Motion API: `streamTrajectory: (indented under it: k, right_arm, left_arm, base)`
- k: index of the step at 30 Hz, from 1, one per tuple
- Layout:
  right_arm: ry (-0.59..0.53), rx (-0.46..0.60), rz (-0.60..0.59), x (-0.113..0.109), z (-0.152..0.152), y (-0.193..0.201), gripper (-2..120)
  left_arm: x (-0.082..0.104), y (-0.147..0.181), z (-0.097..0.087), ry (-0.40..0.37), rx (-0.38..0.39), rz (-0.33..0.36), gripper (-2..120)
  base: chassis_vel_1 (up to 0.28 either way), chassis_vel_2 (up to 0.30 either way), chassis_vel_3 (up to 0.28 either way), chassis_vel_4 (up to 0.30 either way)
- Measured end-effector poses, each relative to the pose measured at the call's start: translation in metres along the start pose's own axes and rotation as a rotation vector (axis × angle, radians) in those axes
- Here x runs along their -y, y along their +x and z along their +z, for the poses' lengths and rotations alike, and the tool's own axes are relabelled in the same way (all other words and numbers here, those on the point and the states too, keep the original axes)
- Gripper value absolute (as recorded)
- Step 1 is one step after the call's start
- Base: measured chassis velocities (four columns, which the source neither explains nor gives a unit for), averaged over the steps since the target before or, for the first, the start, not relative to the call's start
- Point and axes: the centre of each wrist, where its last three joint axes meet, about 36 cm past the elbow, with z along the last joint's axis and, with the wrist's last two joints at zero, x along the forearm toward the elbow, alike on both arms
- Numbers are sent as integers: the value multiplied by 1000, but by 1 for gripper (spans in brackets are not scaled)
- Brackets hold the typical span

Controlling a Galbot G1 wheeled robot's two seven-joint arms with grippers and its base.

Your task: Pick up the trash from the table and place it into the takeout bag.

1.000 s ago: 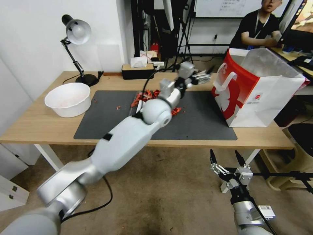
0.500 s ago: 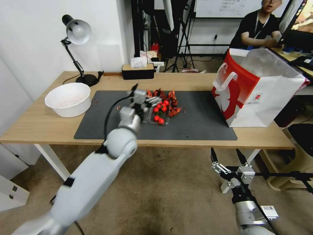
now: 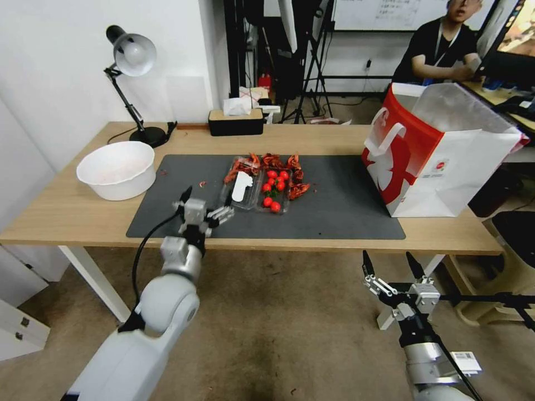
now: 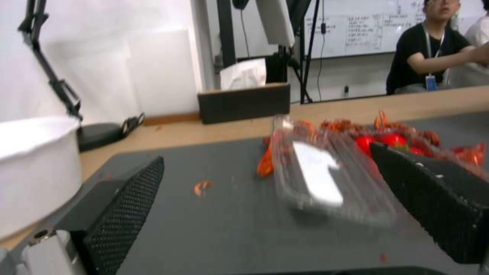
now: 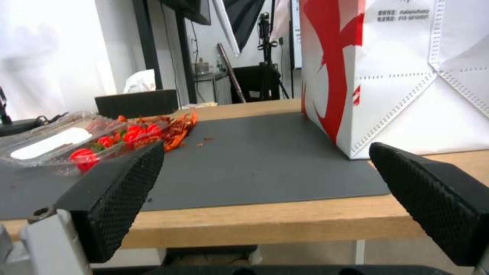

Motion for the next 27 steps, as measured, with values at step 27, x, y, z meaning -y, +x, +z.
streamTrajectory:
  k: [27]
  right_arm:
    - [-60,-1,-37,2,11,-5,100]
  left_arm:
    - [3,100,44,15,-69,-77,100]
  base:
    - [0,0,0,0]
